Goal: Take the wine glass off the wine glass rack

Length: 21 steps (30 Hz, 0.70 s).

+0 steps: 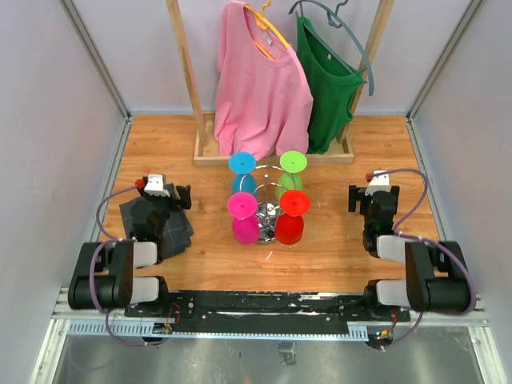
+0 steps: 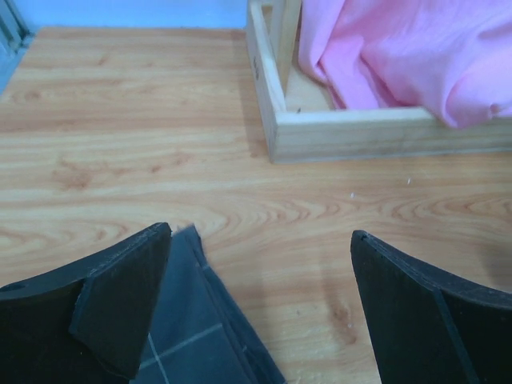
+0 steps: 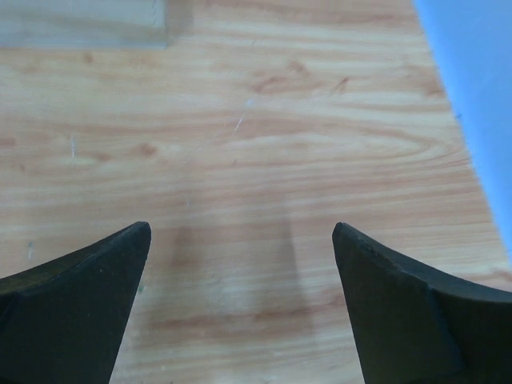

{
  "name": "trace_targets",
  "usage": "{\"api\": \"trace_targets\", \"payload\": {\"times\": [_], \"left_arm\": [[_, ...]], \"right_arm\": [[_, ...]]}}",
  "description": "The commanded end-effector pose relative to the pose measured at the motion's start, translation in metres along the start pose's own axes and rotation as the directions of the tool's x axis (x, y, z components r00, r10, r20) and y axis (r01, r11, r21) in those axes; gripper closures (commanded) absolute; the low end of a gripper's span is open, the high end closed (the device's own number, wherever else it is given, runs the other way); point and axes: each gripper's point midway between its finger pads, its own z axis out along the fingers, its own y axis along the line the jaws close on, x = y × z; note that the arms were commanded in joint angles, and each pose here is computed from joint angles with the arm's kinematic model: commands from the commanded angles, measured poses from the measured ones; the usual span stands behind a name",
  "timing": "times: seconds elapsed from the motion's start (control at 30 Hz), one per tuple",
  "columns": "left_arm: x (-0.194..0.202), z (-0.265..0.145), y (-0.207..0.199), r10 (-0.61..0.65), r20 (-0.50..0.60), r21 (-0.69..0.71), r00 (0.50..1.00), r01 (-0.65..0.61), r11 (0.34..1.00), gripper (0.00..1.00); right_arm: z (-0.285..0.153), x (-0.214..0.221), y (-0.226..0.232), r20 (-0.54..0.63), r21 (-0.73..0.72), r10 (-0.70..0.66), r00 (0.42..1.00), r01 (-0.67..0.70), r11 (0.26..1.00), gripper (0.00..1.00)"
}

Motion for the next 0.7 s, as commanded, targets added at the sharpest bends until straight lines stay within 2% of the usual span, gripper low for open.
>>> {"api": "trace_targets", "payload": {"times": [0.0, 0.07, 0.17, 0.3, 0.43, 0.53, 0.67], "left_arm": [[-0.031, 0.01, -0.003, 0.025, -0.042, 0.016, 0.999, -0.024, 1.0, 0.01], [-0.034, 0.01, -0.004, 0.018, -0.134, 0.021, 0.991, -0.015, 1.0, 0.01], [-0.037, 0.006, -0.003, 0.019, -0.28, 0.017, 0.96, -0.015, 1.0, 0.01], [-0.043, -0.004, -0.004, -0.01, -0.462, 0.0, 0.887, 0.011, 1.0, 0.01], [-0.086, 0.002, -0.022, -0.071, -0.493, 0.042, 0.867, 0.105, 0.994, 0.01], [-0.132, 0.013, -0.045, -0.153, -0.482, 0.103, 0.863, 0.229, 0.968, 0.03], [-0.157, 0.013, -0.079, -0.284, -0.543, 0.165, 0.79, 0.431, 0.887, 0.04]], "right_arm": [[-0.015, -0.035, -0.034, -0.054, 0.161, 0.042, 0.998, -0.033, 0.986, 0.02], [-0.033, -0.028, -0.049, -0.149, 0.218, 0.074, 0.986, -0.04, 0.975, 0.02], [-0.055, -0.033, -0.067, -0.22, 0.279, 0.141, 0.965, -0.077, 0.957, 0.02], [-0.08, -0.037, -0.087, -0.301, 0.337, 0.279, 0.912, -0.172, 0.926, 0.02], [-0.092, -0.053, -0.103, -0.387, 0.309, 0.359, 0.849, -0.248, 0.918, 0.02], [-0.095, -0.078, -0.103, -0.408, 0.275, 0.364, 0.837, -0.267, 0.924, 0.02], [-0.097, -0.111, -0.079, -0.407, 0.169, 0.436, 0.803, -0.403, 0.9, 0.02]]}}
